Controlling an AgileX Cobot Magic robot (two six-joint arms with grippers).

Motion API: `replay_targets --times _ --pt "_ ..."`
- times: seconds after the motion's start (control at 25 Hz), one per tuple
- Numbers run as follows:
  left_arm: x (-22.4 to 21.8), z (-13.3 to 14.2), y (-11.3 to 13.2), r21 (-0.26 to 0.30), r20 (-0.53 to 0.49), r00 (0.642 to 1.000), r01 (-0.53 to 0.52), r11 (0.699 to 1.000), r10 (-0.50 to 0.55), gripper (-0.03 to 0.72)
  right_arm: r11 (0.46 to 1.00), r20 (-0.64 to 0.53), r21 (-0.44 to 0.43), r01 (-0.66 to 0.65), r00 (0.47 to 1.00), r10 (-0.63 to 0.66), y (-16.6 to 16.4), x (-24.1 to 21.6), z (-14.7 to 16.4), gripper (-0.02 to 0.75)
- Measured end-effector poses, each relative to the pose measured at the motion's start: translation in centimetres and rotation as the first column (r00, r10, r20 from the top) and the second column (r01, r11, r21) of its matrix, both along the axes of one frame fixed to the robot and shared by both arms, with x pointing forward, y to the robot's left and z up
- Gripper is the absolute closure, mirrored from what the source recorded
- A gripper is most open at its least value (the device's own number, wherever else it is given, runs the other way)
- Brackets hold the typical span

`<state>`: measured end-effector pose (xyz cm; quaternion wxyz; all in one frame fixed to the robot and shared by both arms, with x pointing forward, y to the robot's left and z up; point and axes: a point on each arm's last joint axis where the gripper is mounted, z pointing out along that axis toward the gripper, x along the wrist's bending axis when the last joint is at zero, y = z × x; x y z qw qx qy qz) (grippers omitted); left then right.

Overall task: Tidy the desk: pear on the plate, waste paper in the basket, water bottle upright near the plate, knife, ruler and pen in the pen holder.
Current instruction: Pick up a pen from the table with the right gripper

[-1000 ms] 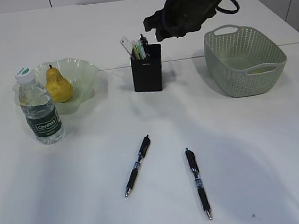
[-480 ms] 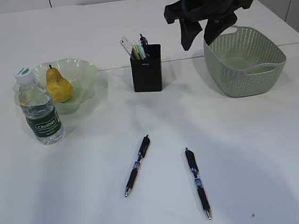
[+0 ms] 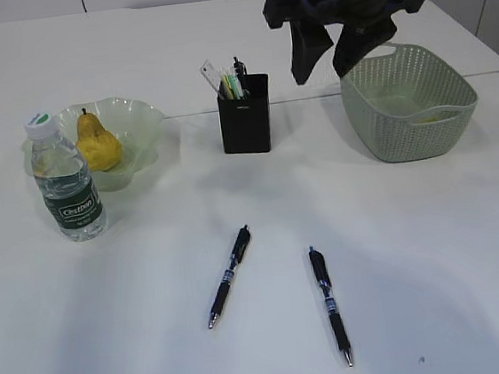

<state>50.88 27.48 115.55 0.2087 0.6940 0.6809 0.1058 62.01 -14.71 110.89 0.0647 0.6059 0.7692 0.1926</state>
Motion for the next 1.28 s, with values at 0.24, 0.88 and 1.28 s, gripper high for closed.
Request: replay_targets --times 0.24,0.88,1.28 --pt "0.0 0.0 0.0 -0.002 0.000 1.000 0.000 1.000 0.000 0.451 0.999 -0.116 -0.024 0.023 0.993 -0.025 -1.1 -4.6 -1.6 0.318" --pt "0.0 0.0 -0.1 -0.017 -0.001 1.000 0.002 1.000 -0.002 0.451 0.985 -0.268 0.064 0.159 0.954 -0.136 -1.6 -8.5 -12.2 0.318" --pt "0.0 0.0 -0.1 -0.017 -0.001 1.000 0.002 1.000 -0.002 0.451 0.990 -0.345 0.020 0.137 0.931 -0.122 1.9 -8.3 -17.6 0.318"
